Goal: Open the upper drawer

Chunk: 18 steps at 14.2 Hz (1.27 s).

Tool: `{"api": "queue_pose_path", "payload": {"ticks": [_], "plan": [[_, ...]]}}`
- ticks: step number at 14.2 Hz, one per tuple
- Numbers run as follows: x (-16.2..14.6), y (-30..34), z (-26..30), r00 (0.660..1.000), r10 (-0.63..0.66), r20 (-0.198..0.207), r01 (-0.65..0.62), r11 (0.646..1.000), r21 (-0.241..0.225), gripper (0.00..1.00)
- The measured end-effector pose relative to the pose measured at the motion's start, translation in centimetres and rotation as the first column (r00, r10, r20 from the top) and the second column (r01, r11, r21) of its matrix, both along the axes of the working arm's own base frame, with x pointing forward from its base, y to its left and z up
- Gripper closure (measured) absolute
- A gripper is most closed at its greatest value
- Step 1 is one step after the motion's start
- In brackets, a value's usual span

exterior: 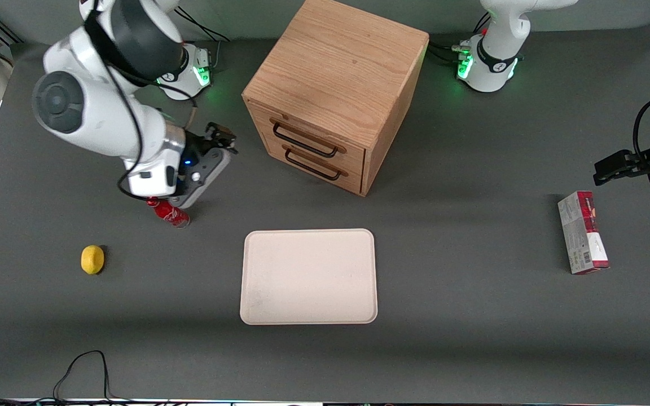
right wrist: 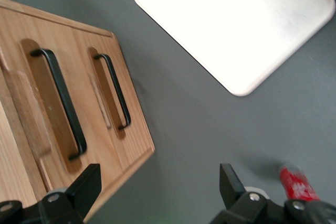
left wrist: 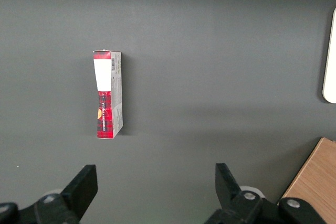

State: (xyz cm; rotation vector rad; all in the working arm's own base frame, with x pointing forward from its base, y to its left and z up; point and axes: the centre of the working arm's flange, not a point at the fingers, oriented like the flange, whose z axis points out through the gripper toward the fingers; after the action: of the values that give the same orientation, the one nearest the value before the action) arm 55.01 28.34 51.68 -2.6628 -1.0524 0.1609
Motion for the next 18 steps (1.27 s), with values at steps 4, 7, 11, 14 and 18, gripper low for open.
{"api": "queue_pose_path", "payload": {"ticks": [4,7,11,14,18], "plan": [[-0.2,3.9,-1.9,0.999,0.025,0.028,-0.027,0.999,0.04,0.0],[-0.8,6.5,-3.0,0.995,0.088,0.055,-0.091,0.994,0.054,0.0],[-2.1,9.4,-5.2,0.989,0.142,0.032,-0.144,0.989,0.042,0.0],[-2.6,10.6,-6.5,0.983,0.181,0.019,-0.182,0.983,0.037,0.0],[-3.6,12.1,-7.6,0.971,0.24,0.012,-0.24,0.97,0.037,0.0]]}}
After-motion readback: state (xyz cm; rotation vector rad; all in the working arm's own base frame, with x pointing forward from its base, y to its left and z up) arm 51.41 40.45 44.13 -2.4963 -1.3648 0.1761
